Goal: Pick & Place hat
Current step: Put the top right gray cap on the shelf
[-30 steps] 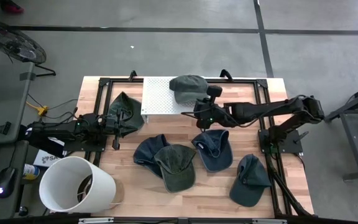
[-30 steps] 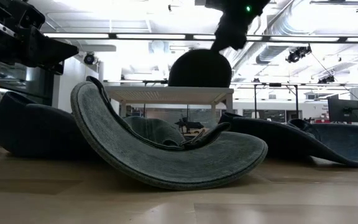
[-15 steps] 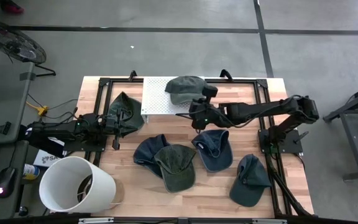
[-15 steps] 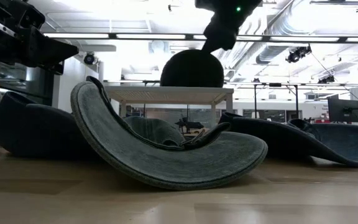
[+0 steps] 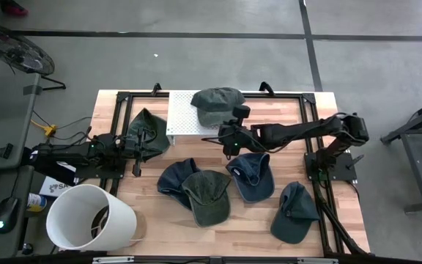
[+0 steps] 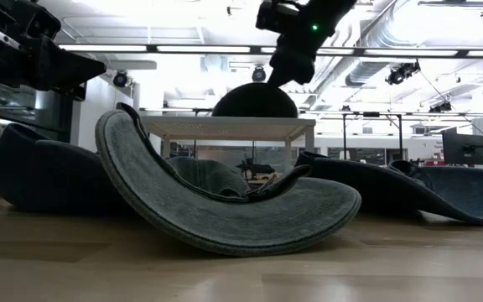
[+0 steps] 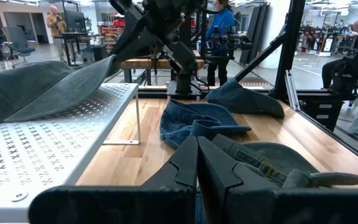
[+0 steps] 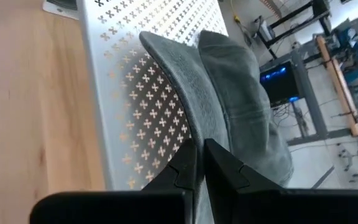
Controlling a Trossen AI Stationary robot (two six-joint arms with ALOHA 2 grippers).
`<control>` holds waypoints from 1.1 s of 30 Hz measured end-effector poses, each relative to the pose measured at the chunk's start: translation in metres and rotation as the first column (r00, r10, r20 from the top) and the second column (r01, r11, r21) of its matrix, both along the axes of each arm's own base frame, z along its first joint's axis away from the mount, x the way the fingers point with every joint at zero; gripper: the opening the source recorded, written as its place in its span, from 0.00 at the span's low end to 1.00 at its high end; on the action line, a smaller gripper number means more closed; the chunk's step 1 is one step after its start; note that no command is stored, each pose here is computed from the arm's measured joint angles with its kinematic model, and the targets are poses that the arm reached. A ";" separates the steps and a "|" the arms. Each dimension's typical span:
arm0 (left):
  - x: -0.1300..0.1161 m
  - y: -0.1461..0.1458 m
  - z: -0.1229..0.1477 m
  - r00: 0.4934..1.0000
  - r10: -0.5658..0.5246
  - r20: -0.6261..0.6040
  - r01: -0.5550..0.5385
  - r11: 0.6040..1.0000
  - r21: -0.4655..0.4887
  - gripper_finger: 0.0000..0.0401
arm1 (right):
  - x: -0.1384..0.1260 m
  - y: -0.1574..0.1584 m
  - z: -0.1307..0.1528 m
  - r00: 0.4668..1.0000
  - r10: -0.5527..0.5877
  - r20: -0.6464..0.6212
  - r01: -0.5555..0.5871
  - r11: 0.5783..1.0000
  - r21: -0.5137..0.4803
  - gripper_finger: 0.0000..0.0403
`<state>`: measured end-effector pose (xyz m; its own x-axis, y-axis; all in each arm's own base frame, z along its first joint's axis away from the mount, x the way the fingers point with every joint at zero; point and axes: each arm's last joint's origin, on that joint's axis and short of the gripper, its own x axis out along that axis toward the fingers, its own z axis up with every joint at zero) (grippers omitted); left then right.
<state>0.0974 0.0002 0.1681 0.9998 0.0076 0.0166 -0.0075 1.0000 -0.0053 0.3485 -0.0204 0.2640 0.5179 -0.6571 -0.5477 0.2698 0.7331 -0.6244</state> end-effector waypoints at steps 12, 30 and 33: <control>0.000 0.000 0.000 1.000 0.000 0.000 0.000 1.000 0.000 0.01 | -0.007 -0.003 -0.006 0.997 -0.070 -0.014 0.071 0.995 0.076 0.04; 0.000 0.000 0.000 1.000 0.000 -0.001 0.000 1.000 0.000 0.01 | -0.006 0.000 -0.009 1.000 0.005 -0.028 0.000 0.984 0.179 0.33; 0.000 0.000 0.000 1.000 0.000 0.000 0.000 1.000 0.000 0.01 | -0.006 0.001 -0.009 1.000 0.009 -0.021 -0.005 0.982 0.189 0.39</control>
<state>0.0974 0.0002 0.1681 0.9998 0.0075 0.0165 -0.0074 1.0000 -0.0054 0.3429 -0.0197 0.2549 0.5090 -0.5373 -0.6725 0.2522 0.8401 -0.4803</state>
